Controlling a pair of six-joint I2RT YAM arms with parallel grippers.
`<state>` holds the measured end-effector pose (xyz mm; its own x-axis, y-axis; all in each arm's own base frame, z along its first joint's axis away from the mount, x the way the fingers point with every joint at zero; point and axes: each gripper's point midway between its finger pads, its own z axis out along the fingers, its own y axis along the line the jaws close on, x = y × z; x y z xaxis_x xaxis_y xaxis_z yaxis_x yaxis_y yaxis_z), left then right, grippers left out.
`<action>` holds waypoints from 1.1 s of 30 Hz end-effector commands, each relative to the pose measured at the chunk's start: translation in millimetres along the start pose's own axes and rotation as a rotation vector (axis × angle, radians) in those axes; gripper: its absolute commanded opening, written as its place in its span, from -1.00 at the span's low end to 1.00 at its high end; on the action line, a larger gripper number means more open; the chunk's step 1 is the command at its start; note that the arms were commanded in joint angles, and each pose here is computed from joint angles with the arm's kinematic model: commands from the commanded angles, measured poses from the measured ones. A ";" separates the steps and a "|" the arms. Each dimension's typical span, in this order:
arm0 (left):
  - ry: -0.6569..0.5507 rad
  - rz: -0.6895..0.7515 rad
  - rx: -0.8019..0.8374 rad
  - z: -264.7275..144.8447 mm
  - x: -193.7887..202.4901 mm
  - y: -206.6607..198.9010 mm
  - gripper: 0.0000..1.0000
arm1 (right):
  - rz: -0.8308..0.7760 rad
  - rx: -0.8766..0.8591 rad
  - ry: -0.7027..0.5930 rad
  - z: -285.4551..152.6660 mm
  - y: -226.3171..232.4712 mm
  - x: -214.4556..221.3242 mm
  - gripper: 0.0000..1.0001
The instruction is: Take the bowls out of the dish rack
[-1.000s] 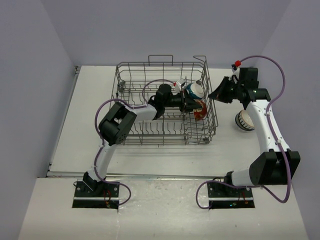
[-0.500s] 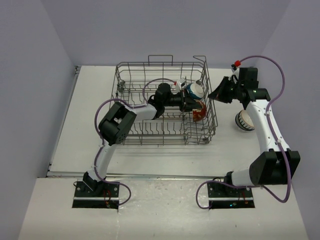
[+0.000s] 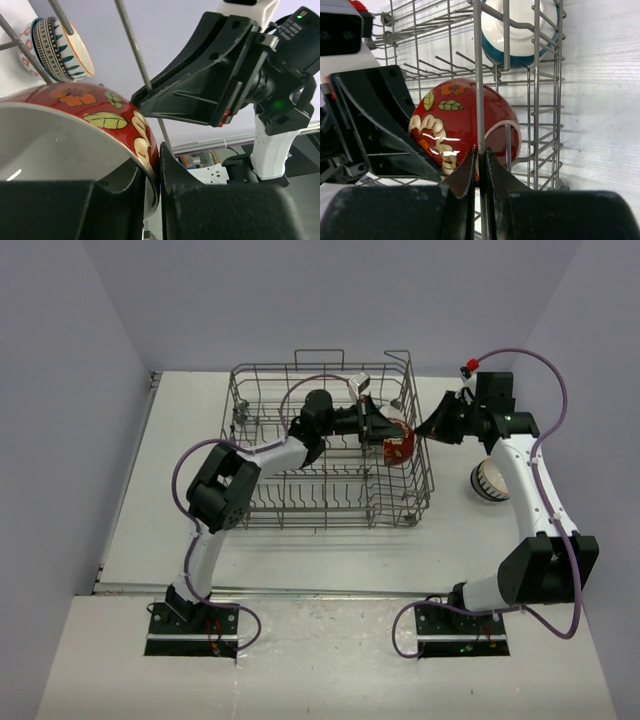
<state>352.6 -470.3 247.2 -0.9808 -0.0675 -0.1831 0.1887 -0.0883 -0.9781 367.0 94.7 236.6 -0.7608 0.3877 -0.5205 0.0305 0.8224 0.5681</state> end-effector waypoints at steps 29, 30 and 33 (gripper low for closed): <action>-0.670 0.620 -0.984 -293.1 -146.8 -128.8 -1.00 | 0.058 0.050 0.206 32.5 -12.8 36.3 -1.00; -0.715 0.600 -1.071 -314.4 -148.1 -124.2 -1.00 | 0.059 0.053 0.207 32.2 -12.7 35.8 -1.00; -0.789 0.586 -1.252 -353.5 -145.3 -119.6 -1.00 | 0.055 0.056 0.205 32.4 -12.3 35.2 -1.00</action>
<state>464.0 -153.2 329.8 -0.5612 -0.3702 -0.7403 0.1082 0.8539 -0.5090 378.0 103.7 235.5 -0.7903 0.3795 -0.4810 0.0259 0.8050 0.5927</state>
